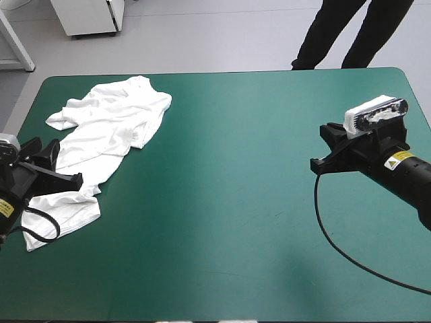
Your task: Fold the cloth
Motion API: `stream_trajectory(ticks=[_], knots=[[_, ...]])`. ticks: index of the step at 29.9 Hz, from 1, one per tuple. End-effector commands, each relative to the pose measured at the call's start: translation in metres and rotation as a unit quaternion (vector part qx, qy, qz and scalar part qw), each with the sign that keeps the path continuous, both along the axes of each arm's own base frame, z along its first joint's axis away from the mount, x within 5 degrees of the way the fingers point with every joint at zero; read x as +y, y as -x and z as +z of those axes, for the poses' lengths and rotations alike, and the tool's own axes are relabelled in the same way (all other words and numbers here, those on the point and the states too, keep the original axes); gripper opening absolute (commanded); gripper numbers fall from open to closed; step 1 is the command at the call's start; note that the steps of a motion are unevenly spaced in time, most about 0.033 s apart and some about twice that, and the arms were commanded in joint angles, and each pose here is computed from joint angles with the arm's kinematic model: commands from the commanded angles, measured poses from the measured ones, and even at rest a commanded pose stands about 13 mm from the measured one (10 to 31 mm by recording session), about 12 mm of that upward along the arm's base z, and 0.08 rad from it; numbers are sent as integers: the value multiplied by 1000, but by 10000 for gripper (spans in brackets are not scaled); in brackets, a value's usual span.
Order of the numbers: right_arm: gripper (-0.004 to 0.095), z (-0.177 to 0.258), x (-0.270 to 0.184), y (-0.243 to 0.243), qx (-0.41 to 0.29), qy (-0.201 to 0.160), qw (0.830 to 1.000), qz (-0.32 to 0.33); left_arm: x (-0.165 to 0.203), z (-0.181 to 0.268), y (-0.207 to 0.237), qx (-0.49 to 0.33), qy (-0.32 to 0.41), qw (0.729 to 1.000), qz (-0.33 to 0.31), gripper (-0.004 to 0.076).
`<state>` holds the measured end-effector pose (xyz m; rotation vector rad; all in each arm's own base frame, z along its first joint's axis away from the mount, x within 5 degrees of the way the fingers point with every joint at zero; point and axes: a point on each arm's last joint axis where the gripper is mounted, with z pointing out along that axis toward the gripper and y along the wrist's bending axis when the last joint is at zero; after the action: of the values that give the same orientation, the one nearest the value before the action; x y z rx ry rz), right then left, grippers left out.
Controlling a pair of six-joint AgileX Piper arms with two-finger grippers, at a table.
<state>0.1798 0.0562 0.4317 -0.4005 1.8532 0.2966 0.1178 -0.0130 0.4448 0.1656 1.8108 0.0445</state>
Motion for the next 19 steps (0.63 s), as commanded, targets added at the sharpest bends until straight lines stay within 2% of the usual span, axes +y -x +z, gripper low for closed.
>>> stream_trajectory(ticks=[1,15,19], knots=[[187,17,-3,2,-48,-14,999,-10,-1,16,1,-49,8,999,-9,228],[193,17,-3,2,-48,-18,999,-12,-1,15,1,-46,10,999,-9,228],[193,15,-2,-1,-43,-16,999,-12,-5,10,-15,-27,0,1000,-8,228]])
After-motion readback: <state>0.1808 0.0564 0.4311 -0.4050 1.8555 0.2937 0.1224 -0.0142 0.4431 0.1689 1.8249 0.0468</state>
